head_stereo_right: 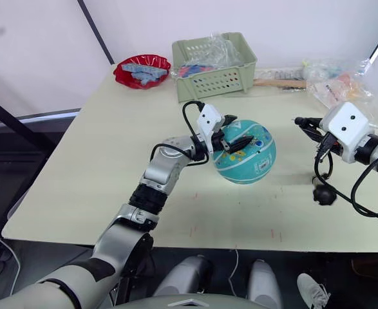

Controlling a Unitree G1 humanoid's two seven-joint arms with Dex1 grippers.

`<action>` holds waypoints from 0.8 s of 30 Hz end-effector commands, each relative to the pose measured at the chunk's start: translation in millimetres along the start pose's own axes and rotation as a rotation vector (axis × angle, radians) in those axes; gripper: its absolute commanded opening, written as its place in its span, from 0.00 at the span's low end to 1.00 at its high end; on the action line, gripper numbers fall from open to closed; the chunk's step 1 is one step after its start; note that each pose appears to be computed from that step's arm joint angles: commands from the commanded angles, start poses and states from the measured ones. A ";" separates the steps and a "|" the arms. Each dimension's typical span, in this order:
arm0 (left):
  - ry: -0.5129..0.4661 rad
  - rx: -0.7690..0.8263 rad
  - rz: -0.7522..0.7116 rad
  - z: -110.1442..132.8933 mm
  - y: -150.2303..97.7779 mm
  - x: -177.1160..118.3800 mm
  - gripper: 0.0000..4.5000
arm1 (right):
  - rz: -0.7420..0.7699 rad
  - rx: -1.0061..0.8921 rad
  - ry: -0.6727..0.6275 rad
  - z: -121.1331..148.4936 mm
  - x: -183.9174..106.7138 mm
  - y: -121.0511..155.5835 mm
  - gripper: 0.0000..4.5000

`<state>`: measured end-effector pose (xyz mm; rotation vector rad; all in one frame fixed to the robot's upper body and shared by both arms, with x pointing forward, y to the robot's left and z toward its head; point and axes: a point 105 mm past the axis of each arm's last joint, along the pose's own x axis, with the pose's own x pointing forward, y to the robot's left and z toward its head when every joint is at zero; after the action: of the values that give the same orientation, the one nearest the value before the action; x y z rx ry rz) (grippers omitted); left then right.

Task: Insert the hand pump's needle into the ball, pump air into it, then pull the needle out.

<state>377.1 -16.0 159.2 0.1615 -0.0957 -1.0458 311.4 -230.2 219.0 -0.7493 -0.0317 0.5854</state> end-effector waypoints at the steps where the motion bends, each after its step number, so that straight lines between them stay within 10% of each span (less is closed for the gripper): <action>1: -0.083 0.010 -0.038 29.7 -3.2 1.0 1.00 | -0.101 -0.065 -0.047 11.9 -11.0 -19.8 0.02; 13: -0.158 0.060 -0.128 65.5 -3.8 -31.4 1.00 | -0.155 -0.091 -0.045 9.2 -16.7 -29.7 0.02; 24: -0.077 0.056 -0.277 48.7 5.0 -110.5 1.00 | -0.310 -0.119 -0.054 4.2 -21.8 -52.3 0.02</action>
<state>332.2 76.4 195.6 0.1810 -0.1190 -1.2575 320.6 -263.0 237.5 -0.7974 -0.1460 0.3757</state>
